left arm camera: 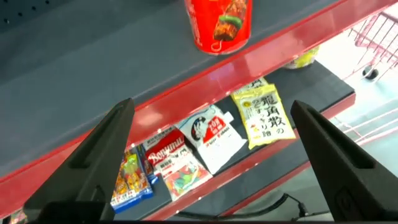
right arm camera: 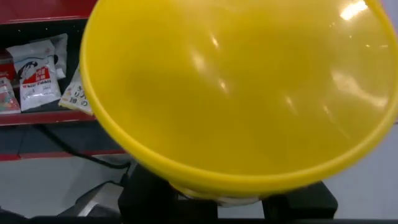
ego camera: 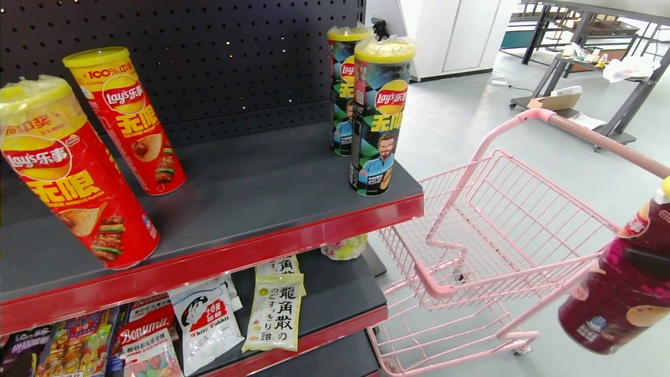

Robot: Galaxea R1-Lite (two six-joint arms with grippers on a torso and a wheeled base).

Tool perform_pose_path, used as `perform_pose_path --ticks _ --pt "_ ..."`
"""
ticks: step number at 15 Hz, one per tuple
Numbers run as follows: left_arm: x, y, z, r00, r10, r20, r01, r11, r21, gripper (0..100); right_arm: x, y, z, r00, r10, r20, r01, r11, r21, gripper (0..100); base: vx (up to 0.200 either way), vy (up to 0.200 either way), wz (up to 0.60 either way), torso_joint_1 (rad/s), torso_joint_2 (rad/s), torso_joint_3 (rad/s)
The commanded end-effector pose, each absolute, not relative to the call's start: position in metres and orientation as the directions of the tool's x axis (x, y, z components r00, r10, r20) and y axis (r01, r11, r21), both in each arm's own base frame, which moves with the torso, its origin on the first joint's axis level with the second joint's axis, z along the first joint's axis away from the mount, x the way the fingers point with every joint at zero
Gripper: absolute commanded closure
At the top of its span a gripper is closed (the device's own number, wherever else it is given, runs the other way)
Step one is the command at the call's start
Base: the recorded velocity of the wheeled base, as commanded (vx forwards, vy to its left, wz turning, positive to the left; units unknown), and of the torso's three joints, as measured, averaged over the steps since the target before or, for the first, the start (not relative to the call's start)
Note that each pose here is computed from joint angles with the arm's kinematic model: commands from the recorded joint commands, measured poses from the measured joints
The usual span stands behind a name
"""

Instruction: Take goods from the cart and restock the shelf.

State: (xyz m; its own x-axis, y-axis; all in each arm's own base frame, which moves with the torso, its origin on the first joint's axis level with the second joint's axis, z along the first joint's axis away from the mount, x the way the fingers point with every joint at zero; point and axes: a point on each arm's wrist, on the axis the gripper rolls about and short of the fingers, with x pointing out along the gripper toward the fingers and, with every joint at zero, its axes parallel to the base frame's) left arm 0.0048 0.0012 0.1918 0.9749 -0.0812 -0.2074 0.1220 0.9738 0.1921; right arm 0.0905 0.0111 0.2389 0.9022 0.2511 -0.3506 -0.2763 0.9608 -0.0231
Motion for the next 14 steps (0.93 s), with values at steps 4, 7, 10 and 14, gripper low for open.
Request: perform_pose_path --ticks 4,7,10,14 --pt "0.004 0.001 0.189 0.974 -0.079 -0.214 0.121 0.974 0.193 0 0.071 0.010 0.247 0.927 0.258 -0.271 -0.281 0.959 -0.049 100 -0.200 0.000 0.00 -0.002 0.00 0.005" --pt "-0.003 0.003 0.179 0.977 -0.085 -0.197 0.125 0.972 0.197 0 0.072 0.012 0.246 0.917 0.289 -0.275 -0.322 0.943 -0.083 100 -0.133 0.000 0.00 0.002 0.00 0.002" --pt "-0.008 0.003 0.174 0.980 -0.088 -0.179 0.123 0.973 0.198 0 0.076 0.019 0.245 0.885 0.362 -0.294 -0.403 0.911 -0.092 100 0.000 0.000 0.00 0.020 -0.05 -0.028" --pt "-0.009 0.003 0.174 0.981 -0.086 -0.176 0.123 0.970 0.210 0 0.088 0.030 0.242 0.832 0.441 -0.337 -0.493 0.866 -0.086 100 0.000 0.000 0.00 0.196 -0.46 -0.284"
